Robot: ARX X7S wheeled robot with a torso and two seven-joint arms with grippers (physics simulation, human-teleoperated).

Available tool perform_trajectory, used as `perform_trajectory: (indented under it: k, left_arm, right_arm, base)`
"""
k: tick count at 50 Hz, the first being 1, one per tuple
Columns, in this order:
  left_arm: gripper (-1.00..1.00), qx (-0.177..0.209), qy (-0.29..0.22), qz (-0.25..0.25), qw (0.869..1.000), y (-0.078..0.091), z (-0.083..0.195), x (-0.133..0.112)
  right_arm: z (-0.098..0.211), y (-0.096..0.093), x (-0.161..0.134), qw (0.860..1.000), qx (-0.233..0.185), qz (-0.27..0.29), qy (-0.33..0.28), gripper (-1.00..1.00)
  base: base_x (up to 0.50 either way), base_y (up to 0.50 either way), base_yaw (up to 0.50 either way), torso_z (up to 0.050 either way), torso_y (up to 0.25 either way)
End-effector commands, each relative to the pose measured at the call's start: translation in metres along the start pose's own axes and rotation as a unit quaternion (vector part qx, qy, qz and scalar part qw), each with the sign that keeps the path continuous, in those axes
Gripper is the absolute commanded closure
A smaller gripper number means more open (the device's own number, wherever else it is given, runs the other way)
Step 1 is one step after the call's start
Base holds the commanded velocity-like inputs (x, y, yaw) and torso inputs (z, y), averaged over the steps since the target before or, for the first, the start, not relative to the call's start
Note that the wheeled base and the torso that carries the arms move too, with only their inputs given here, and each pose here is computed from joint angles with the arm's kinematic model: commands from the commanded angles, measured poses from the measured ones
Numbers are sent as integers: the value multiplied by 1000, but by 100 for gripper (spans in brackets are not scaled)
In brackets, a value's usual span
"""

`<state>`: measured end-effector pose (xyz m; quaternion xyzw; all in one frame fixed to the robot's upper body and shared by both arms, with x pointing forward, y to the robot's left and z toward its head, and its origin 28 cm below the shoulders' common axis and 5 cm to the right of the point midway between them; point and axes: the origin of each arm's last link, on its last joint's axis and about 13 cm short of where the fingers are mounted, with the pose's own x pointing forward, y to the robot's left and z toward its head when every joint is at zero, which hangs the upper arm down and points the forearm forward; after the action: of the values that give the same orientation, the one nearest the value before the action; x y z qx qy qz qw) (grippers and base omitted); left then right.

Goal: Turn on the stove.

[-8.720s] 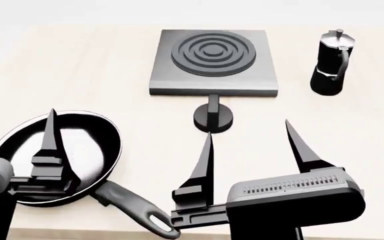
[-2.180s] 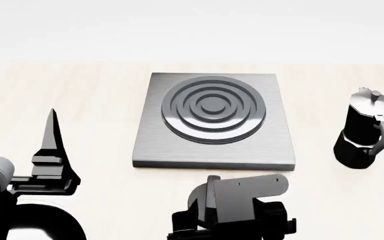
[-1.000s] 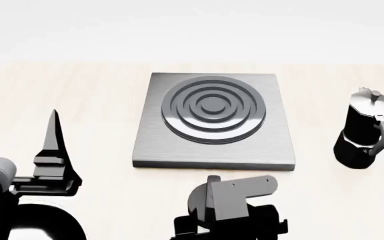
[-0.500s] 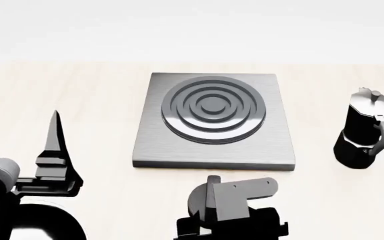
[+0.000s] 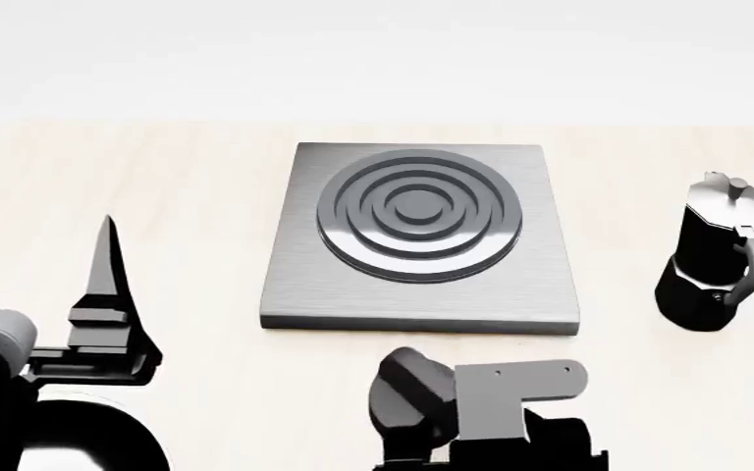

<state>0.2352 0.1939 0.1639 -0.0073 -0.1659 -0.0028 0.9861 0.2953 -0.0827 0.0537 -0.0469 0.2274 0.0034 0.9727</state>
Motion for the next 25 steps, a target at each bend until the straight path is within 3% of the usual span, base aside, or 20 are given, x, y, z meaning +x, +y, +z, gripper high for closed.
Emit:
perform_trajectory:
  k: [1, 20, 25]
  left_arm:
    - [-100, -1, -1, 1, 1000, 1, 0, 0]
    - [-100, -2, -1, 5, 1000, 1, 0, 0]
    - [-100, -1, 0, 3, 1000, 1, -1, 1]
  right_arm:
    - [2, -9, -7, 999, 3, -32, -11, -100]
    - [8, -28, -19, 991, 39, -126, -29, -100]
    - [7, -34, -22, 987, 67, -140, -36, -100]
  base:
    - [0, 0, 0, 0, 0]
    - [0, 0, 0, 0, 0]
    - [0, 0, 0, 0, 0]
